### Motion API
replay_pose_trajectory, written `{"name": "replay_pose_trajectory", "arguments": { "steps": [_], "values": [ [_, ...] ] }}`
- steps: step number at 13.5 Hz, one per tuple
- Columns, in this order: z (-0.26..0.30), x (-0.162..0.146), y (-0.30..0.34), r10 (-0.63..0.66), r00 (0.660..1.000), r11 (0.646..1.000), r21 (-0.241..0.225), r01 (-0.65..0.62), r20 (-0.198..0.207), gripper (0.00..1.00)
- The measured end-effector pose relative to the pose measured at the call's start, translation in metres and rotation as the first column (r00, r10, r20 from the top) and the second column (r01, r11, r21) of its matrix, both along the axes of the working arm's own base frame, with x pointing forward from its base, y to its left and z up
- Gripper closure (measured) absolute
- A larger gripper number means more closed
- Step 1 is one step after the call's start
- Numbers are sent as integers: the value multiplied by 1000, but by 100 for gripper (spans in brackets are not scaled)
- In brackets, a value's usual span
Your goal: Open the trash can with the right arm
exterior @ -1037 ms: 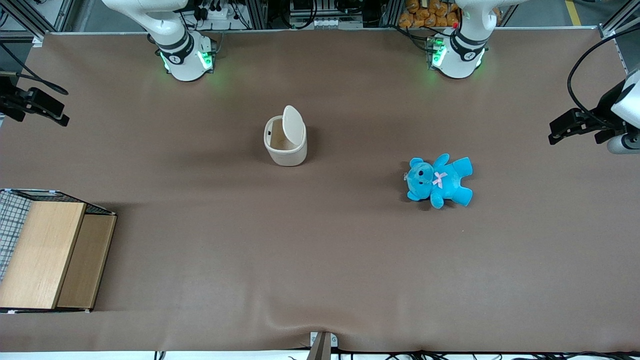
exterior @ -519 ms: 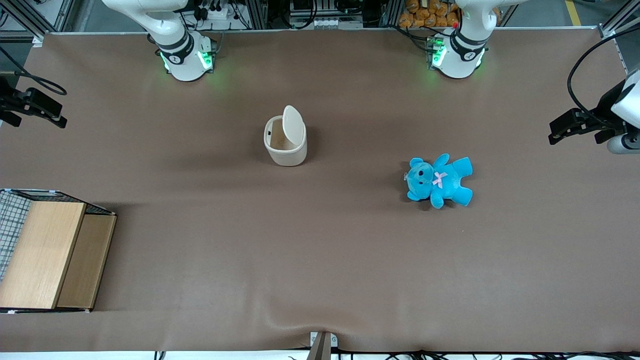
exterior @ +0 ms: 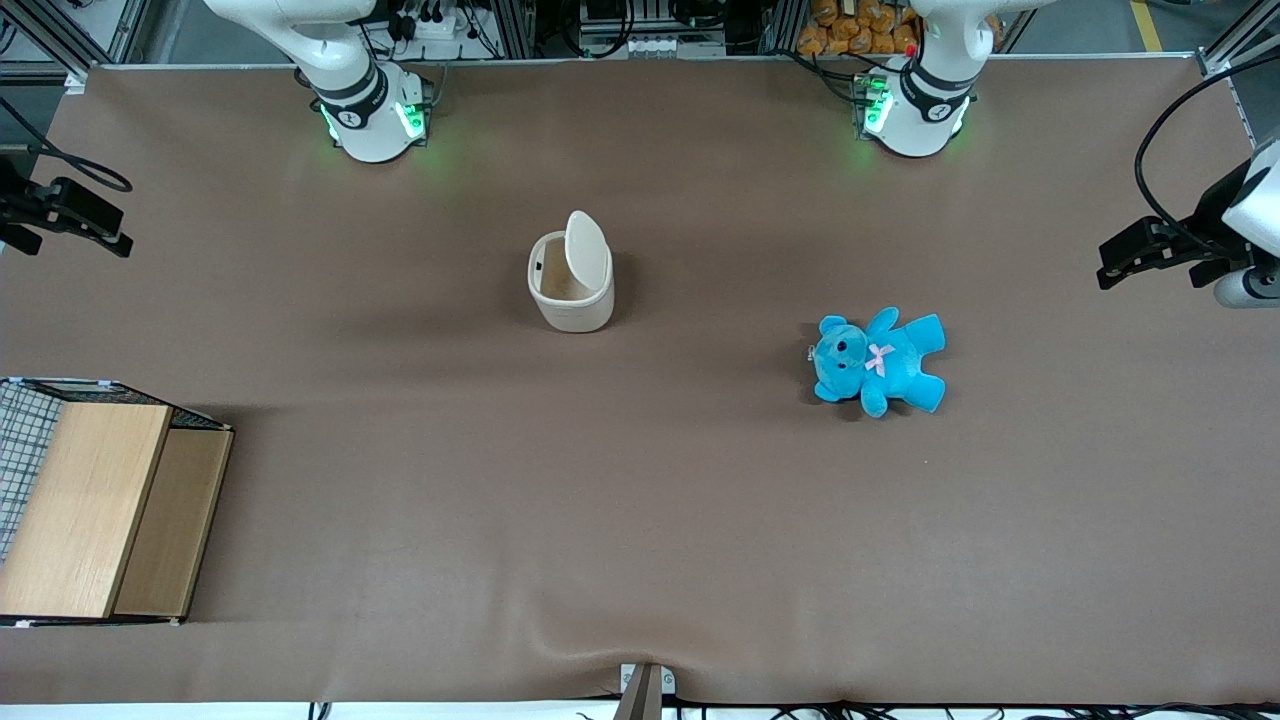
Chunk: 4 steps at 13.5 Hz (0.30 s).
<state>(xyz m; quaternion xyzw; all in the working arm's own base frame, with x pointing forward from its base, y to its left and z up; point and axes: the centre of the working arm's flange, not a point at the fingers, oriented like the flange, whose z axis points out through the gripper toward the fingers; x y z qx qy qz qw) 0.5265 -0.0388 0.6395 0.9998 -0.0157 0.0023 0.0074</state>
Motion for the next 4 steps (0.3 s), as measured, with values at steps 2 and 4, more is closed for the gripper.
{"name": "replay_pose_trajectory", "arguments": {
  "steps": [2, 4],
  "values": [
    [-1, 1, 0, 0, 1000, 1000, 0, 0, -2, 0],
    [-2, 1, 0, 0, 1000, 1000, 0, 0, -5, 0]
  ]
}}
